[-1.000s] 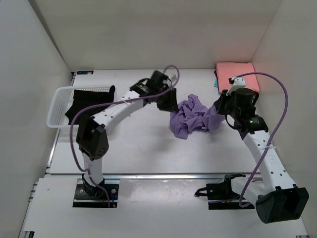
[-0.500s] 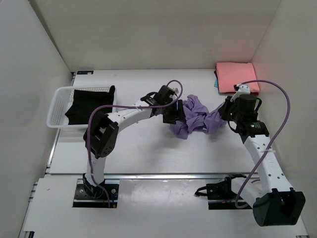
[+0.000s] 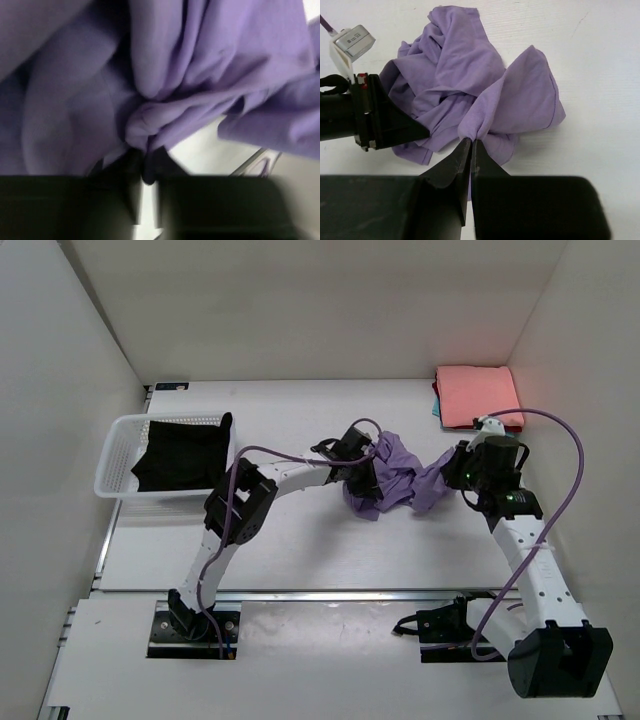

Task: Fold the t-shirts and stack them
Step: Flatten out the tshirt

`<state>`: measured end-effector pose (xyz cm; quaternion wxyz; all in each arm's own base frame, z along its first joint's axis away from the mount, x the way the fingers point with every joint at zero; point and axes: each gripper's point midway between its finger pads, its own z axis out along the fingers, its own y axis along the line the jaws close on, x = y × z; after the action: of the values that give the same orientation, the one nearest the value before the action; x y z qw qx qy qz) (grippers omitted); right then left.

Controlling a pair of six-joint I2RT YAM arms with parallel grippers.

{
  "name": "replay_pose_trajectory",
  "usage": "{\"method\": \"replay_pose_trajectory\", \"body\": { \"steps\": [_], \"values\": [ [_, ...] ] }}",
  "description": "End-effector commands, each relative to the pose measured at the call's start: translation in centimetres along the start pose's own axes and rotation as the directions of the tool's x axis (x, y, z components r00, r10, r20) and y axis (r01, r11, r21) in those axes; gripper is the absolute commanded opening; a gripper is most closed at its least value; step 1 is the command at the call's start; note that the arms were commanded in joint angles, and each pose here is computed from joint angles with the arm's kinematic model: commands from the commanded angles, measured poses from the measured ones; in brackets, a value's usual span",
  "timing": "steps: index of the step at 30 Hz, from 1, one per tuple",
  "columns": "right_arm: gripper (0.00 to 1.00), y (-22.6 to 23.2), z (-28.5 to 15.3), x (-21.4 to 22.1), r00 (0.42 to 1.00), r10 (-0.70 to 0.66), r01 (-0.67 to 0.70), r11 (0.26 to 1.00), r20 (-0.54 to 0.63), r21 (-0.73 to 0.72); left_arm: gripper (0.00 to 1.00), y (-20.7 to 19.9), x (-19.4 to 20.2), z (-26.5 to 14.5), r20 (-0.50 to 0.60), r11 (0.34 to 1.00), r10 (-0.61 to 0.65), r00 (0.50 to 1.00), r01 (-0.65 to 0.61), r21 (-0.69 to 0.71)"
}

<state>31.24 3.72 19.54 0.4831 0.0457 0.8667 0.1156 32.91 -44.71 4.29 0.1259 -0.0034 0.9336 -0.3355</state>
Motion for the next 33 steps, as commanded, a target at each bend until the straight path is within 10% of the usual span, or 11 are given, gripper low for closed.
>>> {"method": "replay_pose_trajectory", "body": {
  "steps": [1,12,17,26,33],
  "values": [
    [0.00,0.5,-0.6,-0.8,0.999,-0.006,0.007,1.000,0.046,-0.020,0.08,-4.7,-3.2,-2.4,0.096,0.995,-0.003,0.995,-0.007,0.101],
    [0.00,0.1,-6.6,-12.5,0.926,-0.033,0.034,0.999,0.376,0.002,0.00,-15.1,-21.4,-26.4,0.506,0.919,-0.072,0.860,-0.140,0.368],
    [0.00,3.7,-12.8,-18.7,0.847,-0.113,0.176,0.982,0.520,-0.073,0.00,-15.9,-22.8,-36.2,0.529,0.846,-0.103,0.842,-0.206,0.492],
    [0.00,7.8,-22.4,-22.2,0.745,-0.130,0.269,0.956,0.654,-0.116,0.00,-15.5,-19.4,-56.1,0.784,0.793,-0.151,0.602,-0.400,0.459],
    [0.00,7.9,-22.6,-24.7,0.730,-0.032,0.243,0.946,0.683,-0.216,0.00,-14.8,-21.8,-56.9,0.755,0.753,-0.221,0.618,-0.383,0.534]
  ]
}}
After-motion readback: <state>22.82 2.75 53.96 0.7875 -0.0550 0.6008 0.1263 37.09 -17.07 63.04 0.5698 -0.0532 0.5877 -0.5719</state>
